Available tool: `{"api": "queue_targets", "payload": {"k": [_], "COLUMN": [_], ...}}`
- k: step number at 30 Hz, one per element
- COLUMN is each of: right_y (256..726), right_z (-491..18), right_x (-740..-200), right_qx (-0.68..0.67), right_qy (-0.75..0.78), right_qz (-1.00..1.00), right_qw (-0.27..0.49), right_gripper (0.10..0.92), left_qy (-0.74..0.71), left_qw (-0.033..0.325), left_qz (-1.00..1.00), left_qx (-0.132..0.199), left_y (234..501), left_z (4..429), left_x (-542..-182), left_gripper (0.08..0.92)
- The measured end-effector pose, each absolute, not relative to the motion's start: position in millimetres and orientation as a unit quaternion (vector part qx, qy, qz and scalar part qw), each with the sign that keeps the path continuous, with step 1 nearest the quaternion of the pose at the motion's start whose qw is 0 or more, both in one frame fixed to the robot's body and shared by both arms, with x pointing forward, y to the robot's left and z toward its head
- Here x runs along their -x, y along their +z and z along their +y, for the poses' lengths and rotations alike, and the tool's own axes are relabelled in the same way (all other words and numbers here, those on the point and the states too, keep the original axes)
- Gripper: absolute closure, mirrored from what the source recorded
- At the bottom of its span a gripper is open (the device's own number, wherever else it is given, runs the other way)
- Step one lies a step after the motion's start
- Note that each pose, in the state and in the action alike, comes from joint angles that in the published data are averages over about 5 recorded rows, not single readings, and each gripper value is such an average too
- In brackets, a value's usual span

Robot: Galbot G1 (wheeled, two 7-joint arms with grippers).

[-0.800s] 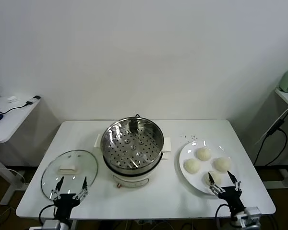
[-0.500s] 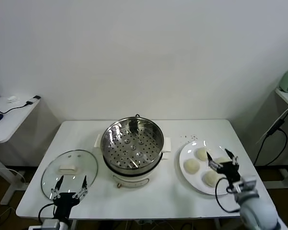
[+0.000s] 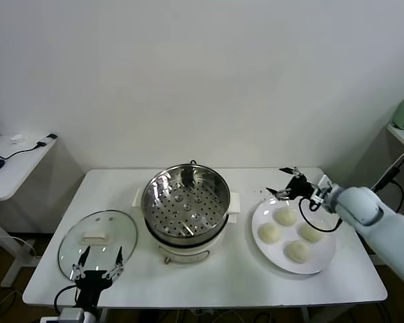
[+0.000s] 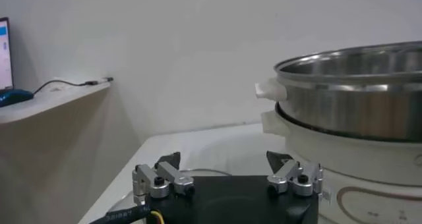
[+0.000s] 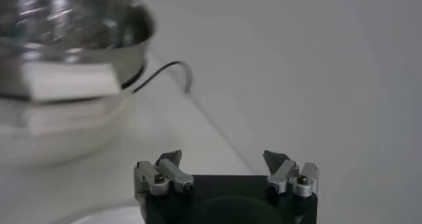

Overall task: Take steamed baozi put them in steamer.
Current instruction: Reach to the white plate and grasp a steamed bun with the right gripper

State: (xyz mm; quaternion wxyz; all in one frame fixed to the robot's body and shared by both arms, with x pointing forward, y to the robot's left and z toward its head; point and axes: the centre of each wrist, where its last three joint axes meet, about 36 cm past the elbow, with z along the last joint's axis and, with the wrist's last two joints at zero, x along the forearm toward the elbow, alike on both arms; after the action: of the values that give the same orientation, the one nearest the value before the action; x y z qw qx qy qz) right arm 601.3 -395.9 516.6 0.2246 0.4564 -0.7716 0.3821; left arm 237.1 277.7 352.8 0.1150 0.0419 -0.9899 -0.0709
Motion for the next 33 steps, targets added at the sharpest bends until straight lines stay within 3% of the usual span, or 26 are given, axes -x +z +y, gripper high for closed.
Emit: {"api": "queue_targets", "payload": {"k": [11, 21, 33], "right_y": [552, 528, 487], "right_z": [-390, -371, -353], "right_x": [-660, -680, -689], "right_qx": [-0.524, -0.507, -0.486], "right_qy": [0.489, 0.509, 0.514], "right_qz": [-0.602, -0.548, -0.533], "right_qw": [0.352, 0.428, 0.464], "right_gripper": [0.199, 0.199, 0.2], "left_qy": [-0.068, -0.067, -0.065], "left_qw": [0.117, 0.12, 0.123], "left_qz": [-0.99, -0.989, -0.989], "left_qx": [-0.046, -0.049, -0.048], "left_y": [350, 348, 343], "left_z": [276, 277, 276], "left_x": [-234, -232, -233], "left_gripper": [0.177, 0.177, 0.177]}}
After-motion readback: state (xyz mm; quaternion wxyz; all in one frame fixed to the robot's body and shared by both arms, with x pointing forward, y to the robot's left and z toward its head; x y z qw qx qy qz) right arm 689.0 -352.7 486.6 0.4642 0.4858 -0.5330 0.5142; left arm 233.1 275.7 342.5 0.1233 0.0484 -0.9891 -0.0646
